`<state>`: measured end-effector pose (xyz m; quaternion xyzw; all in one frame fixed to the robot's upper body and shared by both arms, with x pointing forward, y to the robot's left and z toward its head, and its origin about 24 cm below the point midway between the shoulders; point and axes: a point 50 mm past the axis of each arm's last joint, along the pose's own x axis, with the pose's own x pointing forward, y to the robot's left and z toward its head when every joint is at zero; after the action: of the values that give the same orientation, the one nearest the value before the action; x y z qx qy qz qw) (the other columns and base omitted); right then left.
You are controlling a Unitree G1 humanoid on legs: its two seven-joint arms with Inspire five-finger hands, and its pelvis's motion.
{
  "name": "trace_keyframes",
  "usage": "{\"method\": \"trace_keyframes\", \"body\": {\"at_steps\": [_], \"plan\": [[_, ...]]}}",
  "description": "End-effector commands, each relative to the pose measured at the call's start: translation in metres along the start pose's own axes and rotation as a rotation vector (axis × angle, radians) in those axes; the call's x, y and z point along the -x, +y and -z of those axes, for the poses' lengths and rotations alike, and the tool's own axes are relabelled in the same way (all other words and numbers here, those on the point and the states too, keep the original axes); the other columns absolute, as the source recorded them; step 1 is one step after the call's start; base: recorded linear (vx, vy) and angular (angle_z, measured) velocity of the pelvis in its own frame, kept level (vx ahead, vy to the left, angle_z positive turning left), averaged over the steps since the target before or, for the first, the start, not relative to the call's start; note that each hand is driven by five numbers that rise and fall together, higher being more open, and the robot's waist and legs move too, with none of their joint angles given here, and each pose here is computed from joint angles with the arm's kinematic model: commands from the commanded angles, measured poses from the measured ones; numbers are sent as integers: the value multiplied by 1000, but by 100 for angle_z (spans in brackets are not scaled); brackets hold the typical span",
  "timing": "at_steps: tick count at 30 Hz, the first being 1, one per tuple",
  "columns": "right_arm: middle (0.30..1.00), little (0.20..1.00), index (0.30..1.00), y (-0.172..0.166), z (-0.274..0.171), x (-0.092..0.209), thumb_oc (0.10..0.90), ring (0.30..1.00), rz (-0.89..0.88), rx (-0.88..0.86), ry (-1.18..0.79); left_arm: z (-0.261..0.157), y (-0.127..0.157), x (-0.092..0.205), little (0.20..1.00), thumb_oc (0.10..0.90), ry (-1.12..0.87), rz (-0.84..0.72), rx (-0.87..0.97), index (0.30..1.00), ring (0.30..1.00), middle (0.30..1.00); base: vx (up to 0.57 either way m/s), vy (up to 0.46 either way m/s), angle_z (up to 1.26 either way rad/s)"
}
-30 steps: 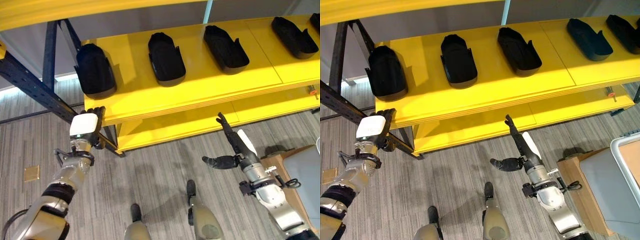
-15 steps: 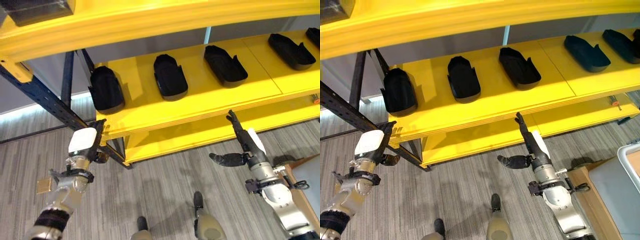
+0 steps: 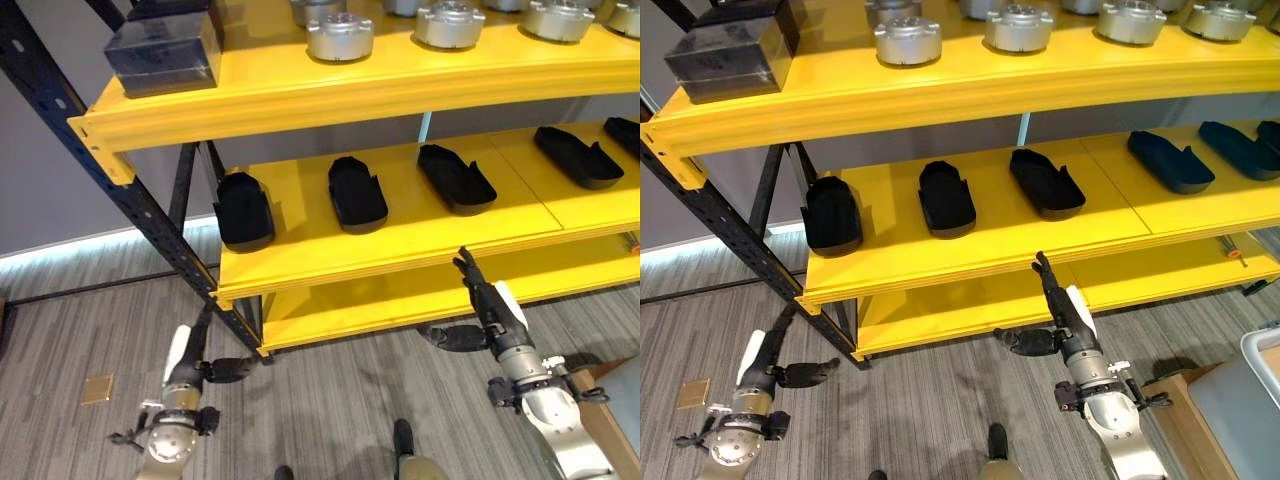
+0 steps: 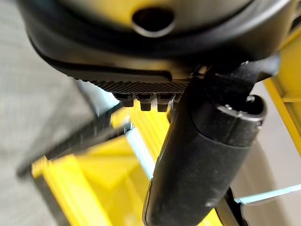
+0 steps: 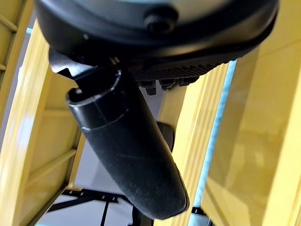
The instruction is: Move parts from the plastic box to the shelf.
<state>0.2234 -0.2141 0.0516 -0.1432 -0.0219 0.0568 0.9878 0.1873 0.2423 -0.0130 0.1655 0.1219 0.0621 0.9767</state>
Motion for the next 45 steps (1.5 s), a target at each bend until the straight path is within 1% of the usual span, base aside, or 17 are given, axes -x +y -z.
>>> {"method": "trace_keyframes", "body": {"at_steps": [1,3,5,6,8,10,12,15,16,17,18,27,32,39,45], "plan": [[1000,1000,1000,1,-46,-28,900,1000,-6,-91,-255,-49,4,-12,1000,900,-259,46,144,1000,1000,1000,0,0,0],[1000,1000,1000,8,-47,-36,900,1000,-26,-124,-253,-47,-8,-9,1000,900,-235,109,211,1000,1000,1000,20,16,4],[1000,1000,1000,16,-50,-45,900,1000,-46,-150,-259,-46,-15,-6,1000,900,-227,151,227,1000,1000,1000,21,26,12],[1000,1000,1000,22,-52,-51,900,1000,-55,-171,-256,-44,-21,-4,1000,900,-204,182,279,1000,1000,1000,18,22,16],[1000,1000,1000,25,-53,-55,900,1000,-58,-185,-256,-44,-23,-2,1000,900,-199,199,294,1000,1000,1000,10,15,10],[1000,1000,1000,29,-54,-60,900,1000,-63,-195,-255,-44,-25,-2,1000,900,-196,205,291,1000,1000,1000,-9,15,12],[1000,1000,1000,37,-65,-76,900,1000,-63,-198,-278,-50,-27,-2,1000,900,-220,223,267,1000,1000,1000,-45,19,21],[1000,1000,1000,45,-80,-89,900,1000,-58,-219,-321,-56,-29,-2,1000,900,-239,234,270,1000,1000,1000,-48,13,18],[1000,1000,1000,45,-81,-90,900,1000,-58,-219,-322,-56,-28,-2,1000,900,-240,233,270,1000,1000,1000,-81,15,20],[1000,1000,1000,52,-96,-98,900,1000,-63,-218,-369,-61,-29,-3,1000,900,-260,234,264,1000,1000,1000,-85,14,16],[1000,1000,1000,54,-102,-102,900,1000,-61,-222,-384,-62,-29,-4,1000,900,-260,235,270,1000,1000,1000,-103,18,13],[1000,1000,1000,63,-146,-129,900,1000,-16,-283,-483,-72,-33,-7,1000,900,-290,223,270,1000,1000,1000,-37,4,15],[1000,1000,1000,61,-164,-135,900,1000,1,-301,-528,-75,-31,-8,1000,900,-301,203,268,1000,1000,1000,-15,-2,12],[1000,1000,1000,58,-179,-139,900,1000,19,-318,-561,-79,-31,-9,1000,900,-316,190,277,1000,1000,1000,-4,4,3],[1000,1000,1000,50,-193,-143,900,1000,57,-286,-602,-81,-29,-9,1000,900,-322,175,277,1000,1000,1000,-6,0,2]]}}
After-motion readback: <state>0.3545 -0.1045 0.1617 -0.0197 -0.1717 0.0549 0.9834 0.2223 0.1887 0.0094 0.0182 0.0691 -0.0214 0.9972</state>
